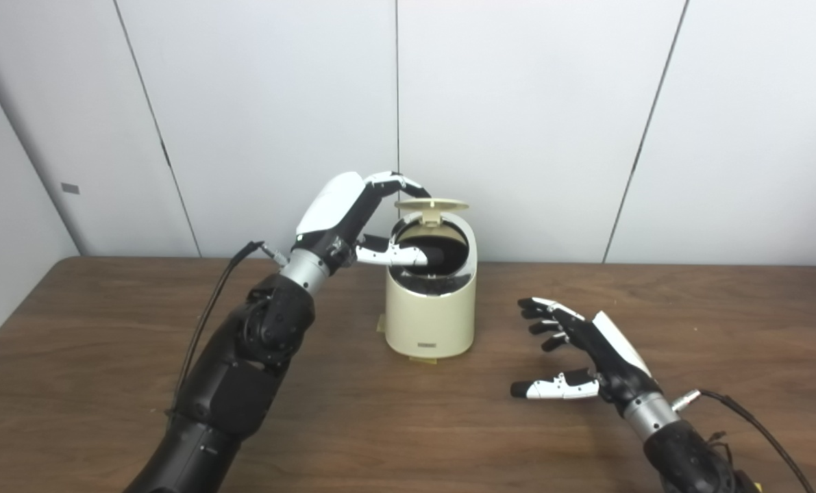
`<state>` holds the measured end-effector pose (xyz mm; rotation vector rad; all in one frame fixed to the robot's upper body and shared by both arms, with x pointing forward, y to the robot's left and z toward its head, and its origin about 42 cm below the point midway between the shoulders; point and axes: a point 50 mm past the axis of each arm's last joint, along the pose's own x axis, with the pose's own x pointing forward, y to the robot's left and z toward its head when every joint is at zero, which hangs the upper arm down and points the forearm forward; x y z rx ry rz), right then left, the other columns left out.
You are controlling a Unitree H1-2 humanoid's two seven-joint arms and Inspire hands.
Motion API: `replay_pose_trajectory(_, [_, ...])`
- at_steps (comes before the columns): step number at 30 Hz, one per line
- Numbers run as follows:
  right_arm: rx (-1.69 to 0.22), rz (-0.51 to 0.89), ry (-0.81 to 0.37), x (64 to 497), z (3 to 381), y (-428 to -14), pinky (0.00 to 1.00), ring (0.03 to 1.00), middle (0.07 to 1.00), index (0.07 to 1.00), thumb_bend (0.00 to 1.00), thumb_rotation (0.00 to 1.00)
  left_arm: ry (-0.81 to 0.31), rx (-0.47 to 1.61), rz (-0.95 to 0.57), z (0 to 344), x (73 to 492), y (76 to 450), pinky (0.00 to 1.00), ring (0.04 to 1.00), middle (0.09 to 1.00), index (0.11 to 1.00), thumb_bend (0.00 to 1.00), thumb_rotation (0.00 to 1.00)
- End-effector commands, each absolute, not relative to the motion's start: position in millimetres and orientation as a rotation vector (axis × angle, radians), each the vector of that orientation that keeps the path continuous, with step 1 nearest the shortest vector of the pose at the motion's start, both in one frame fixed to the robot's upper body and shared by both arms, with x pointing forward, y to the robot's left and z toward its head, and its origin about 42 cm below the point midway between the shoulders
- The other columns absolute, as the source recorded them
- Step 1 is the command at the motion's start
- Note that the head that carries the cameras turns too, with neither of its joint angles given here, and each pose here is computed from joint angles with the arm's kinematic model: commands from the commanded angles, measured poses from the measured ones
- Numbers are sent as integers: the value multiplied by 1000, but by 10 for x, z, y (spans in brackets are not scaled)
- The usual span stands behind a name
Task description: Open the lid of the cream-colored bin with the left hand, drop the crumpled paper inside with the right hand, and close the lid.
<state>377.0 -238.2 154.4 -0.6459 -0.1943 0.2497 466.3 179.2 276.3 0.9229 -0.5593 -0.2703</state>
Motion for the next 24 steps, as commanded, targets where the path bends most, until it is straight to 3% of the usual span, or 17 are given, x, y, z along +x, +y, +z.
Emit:
replay_pose_trajectory(1, [-644, 222, -299, 3842, 1783, -2365, 618, 748, 814, 823, 935, 321, -693, 961, -228, 3136, 4676, 1773, 947, 932, 731, 712, 968, 516])
replay_pose_trajectory(8, [-643, 222, -294, 3839, 1768, -2355, 612, 753, 820, 825, 933, 317, -727, 1020, -241, 3168, 4635, 1805, 997, 944, 713, 711, 974, 517])
replay_pose_trajectory(24, [-640, 213, -294, 3838, 1750, -2328, 617, 760, 821, 819, 934, 332, -771, 1141, -331, 3038, 4534, 1785, 1000, 943, 730, 724, 969, 530])
